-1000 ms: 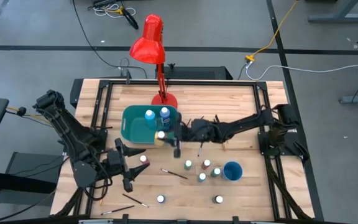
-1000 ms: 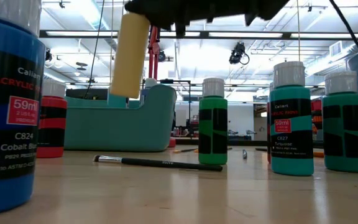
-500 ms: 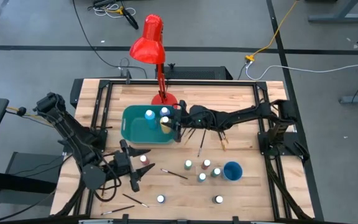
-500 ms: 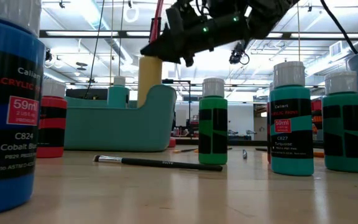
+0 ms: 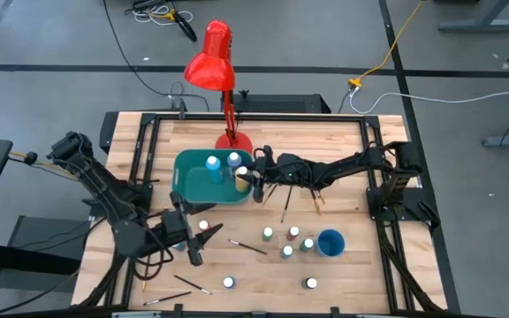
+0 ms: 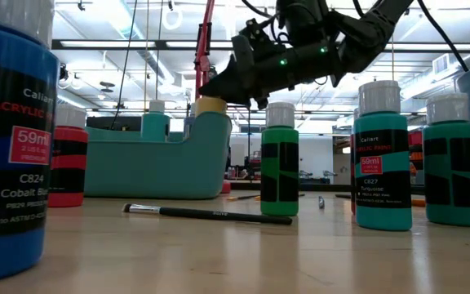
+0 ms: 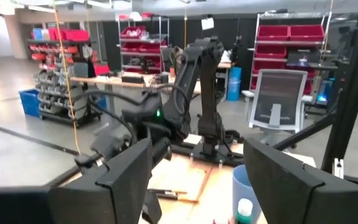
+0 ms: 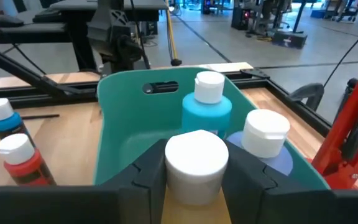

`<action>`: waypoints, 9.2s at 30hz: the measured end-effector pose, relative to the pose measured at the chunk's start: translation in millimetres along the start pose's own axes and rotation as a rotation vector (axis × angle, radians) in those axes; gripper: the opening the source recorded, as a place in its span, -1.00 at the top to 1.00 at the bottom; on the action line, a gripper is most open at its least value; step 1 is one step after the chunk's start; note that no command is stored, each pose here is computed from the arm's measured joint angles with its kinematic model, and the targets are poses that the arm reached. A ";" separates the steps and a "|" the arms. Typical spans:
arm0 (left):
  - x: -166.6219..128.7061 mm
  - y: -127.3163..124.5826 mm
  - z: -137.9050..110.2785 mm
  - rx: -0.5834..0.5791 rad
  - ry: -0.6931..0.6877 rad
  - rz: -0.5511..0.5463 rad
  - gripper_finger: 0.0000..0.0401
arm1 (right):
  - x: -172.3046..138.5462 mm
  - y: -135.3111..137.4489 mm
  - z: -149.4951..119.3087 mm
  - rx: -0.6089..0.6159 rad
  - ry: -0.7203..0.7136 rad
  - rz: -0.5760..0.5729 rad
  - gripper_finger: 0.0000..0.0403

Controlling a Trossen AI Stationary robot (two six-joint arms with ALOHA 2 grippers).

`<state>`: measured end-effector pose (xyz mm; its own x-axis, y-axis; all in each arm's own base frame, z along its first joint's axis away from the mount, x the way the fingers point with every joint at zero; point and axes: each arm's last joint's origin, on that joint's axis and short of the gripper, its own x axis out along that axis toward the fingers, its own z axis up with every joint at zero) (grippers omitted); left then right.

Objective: Pick & Place Paint Supplies
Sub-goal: Put the large yellow paint bottle into the green bin, then put the small orange paint bottle into the green bin

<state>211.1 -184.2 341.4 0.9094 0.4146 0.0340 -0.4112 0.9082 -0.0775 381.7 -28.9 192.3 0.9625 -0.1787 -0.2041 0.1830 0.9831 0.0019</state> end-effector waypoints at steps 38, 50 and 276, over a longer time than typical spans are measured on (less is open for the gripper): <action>15.1 8.4 7.8 0.156 -0.030 0.078 -0.29 | 3.2 -30.5 -18.0 -0.069 0.050 0.093 0.26; 15.3 8.5 7.8 0.156 -0.030 0.078 -0.29 | 3.4 -29.8 -17.6 -0.067 0.036 0.097 -0.16; 124.9 215.6 -110.5 -0.013 1.349 0.322 0.15 | -73.1 85.6 28.1 -0.118 0.162 0.431 -0.31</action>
<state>243.0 57.1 218.8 0.1360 0.2228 -0.9653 -0.6184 0.7803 0.0930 332.6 67.2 235.0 0.9005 0.2455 -0.3589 -0.2592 0.9658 0.0103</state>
